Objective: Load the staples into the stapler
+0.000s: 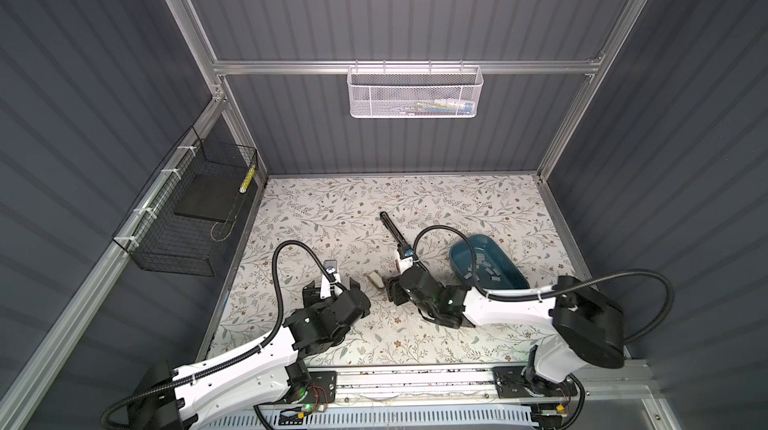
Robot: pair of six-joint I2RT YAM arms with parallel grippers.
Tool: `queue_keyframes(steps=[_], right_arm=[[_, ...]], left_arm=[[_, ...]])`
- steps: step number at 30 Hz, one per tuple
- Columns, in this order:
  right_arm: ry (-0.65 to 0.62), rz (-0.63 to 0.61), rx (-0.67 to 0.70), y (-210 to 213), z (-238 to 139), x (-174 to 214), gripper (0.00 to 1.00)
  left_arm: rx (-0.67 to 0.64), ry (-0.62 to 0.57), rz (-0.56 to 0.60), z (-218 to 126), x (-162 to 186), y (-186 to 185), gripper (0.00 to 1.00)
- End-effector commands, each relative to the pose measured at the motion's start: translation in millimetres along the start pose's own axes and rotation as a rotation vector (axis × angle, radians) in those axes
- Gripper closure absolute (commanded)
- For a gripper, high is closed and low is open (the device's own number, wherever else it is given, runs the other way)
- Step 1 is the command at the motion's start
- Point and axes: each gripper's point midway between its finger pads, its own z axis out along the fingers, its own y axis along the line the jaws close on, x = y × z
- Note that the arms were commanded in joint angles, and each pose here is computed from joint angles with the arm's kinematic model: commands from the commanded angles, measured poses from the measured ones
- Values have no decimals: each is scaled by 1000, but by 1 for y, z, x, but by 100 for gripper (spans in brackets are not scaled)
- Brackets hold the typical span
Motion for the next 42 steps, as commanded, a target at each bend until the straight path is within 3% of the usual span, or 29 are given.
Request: queue_keyframes(steps=[1, 7, 12, 28, 42], right_arm=[[-39, -71, 26, -18, -10, 11, 30], [-43, -159, 78, -44, -13, 34, 27], [55, -81, 31, -56, 9, 59, 33], [218, -108, 71, -60, 38, 86, 37], [264, -103, 109, -68, 44, 97, 57]], left_arm=[[4, -11, -14, -1, 2, 6, 0], [18, -23, -37, -4, 1, 9, 0], [32, -24, -40, -5, 1, 8, 0], [26, -15, -24, -3, 2, 6, 0], [47, -19, -35, -5, 2, 6, 0]])
